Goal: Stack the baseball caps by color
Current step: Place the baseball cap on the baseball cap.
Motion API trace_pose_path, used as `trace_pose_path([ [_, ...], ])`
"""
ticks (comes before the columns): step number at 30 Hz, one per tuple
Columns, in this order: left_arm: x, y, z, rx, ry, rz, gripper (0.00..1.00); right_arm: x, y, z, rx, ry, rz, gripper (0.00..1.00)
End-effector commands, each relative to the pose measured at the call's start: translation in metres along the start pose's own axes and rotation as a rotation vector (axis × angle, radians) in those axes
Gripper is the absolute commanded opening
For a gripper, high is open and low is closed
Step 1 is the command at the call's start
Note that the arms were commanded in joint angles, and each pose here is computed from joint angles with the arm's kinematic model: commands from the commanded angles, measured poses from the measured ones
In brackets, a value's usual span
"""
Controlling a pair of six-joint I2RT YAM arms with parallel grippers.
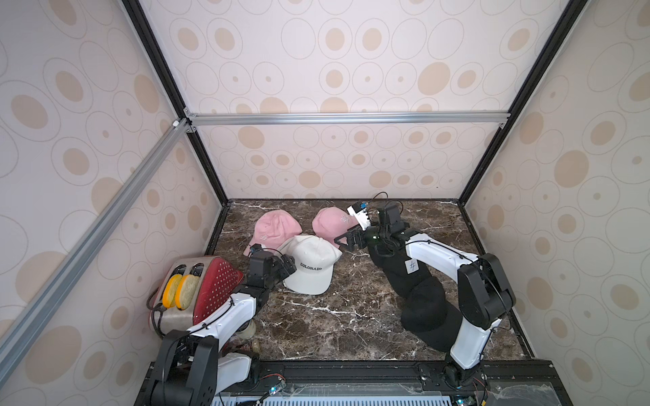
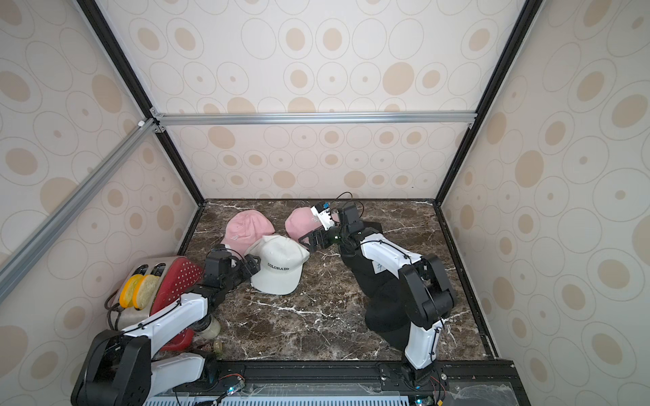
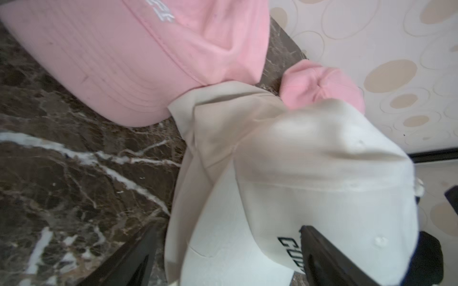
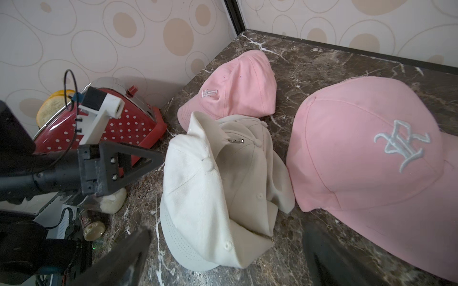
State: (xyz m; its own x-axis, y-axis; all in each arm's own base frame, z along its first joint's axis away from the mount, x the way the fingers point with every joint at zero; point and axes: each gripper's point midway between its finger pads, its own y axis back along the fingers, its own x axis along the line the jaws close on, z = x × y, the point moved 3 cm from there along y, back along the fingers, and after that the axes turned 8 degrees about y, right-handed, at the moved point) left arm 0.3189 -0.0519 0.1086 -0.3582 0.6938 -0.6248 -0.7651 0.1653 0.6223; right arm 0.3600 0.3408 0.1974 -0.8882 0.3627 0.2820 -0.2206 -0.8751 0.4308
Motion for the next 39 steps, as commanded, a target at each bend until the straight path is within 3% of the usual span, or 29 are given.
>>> trace_pose_path([
  [1, -0.016, 0.000, 0.019, 0.008, 0.028, -0.083, 0.92, 0.007, -0.012, -0.014, 0.018, 0.080, 0.081, 0.98],
  [4, 0.000, -0.002, 0.027, -0.004, 0.080, -0.023, 0.94, 0.005, -0.019, -0.022, 0.053, 0.105, 0.106, 0.96],
  [7, 0.030, 0.002, 0.038, -0.072, 0.136, 0.150, 0.96, 0.004, -0.024, -0.026, 0.060, 0.104, 0.128, 0.93],
  [9, 0.040, 0.005, 0.044, -0.104, 0.108, 0.235, 0.97, 0.003, -0.027, -0.027, 0.054, 0.098, 0.128, 0.88],
  [14, 0.052, -0.001, 0.044, -0.050, 0.063, 0.355, 0.99, -0.003, -0.029, -0.031, 0.038, 0.091, 0.094, 0.67],
  [23, 0.059, -0.028, 0.030, 0.041, 0.029, 0.473, 0.99, 0.020, -0.025, -0.035, 0.023, 0.163, 0.227, 0.61],
  [31, 0.055, -0.051, 0.010, 0.116, -0.045, 0.529, 0.99, 0.016, -0.040, -0.038, 0.079, 0.176, 0.212, 0.60],
  [39, 0.051, -0.055, 0.007, 0.161, -0.111, 0.498, 0.98, 0.031, -0.044, -0.020, 0.055, 0.170, 0.298, 0.15],
])
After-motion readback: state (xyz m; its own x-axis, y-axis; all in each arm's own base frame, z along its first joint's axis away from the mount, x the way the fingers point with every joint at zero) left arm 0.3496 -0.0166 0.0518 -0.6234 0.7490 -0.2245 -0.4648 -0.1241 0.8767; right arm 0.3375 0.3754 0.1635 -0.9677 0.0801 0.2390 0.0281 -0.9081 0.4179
